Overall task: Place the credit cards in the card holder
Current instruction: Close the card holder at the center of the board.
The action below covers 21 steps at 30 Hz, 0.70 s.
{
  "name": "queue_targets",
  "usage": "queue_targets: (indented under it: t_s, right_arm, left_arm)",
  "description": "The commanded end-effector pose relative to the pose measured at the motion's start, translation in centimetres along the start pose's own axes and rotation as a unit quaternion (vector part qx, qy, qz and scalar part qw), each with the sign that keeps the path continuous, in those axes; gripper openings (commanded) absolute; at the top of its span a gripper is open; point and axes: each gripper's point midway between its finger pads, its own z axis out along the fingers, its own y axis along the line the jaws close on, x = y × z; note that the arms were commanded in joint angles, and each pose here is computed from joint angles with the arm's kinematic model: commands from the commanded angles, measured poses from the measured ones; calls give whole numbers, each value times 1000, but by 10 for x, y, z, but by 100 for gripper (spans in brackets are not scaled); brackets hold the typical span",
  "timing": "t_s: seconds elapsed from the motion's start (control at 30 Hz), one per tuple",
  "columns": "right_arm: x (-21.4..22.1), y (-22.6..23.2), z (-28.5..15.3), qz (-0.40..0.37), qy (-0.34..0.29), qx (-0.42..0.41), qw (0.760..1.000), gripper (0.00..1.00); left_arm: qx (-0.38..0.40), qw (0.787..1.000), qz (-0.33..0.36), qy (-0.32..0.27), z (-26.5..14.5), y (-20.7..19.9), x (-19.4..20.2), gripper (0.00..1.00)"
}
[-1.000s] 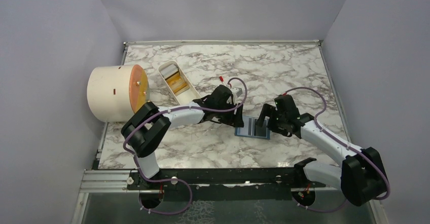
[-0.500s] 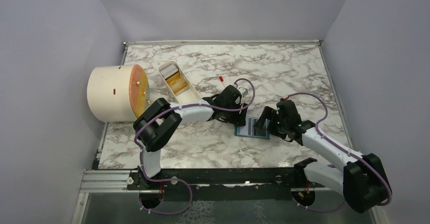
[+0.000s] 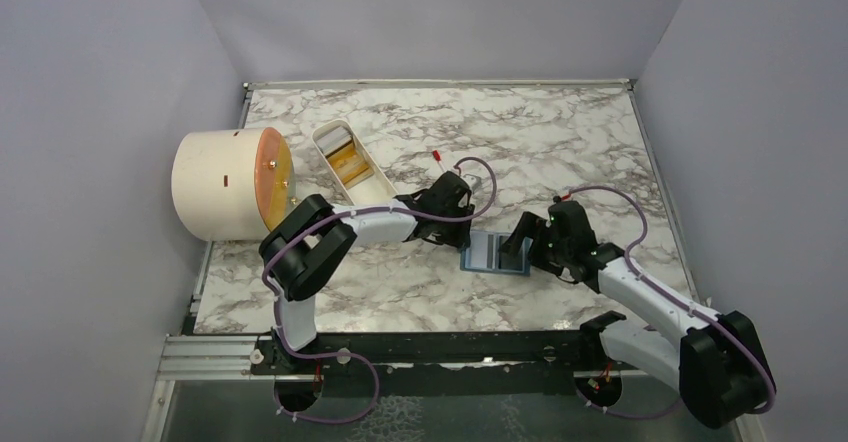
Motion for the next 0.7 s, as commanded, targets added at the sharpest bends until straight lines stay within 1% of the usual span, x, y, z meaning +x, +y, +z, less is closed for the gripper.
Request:
queue_targets:
  t_s: [0.0, 0.13, 0.3, 0.47, 0.67]
  right_arm:
    - [-5, 20, -8, -10, 0, -44, 999, 91]
    - [-5, 29, -16, -10, -4, -69, 998, 91]
    - [-11, 39, -26, -17, -17, -92, 995, 90]
    - [-13, 51, -33, -20, -17, -117, 993, 89]
    - [-12, 66, -37, -31, -7, -157, 987, 87]
  left_arm:
    - [36, 999, -21, 15, -3, -16, 14, 20]
    - [44, 998, -32, 12, -3, -19, 14, 12]
    - [46, 998, -38, 10, -4, -19, 15, 5]
    - [53, 997, -49, 8, -6, -21, 16, 2]
    - [59, 997, -58, 6, -8, -24, 17, 1]
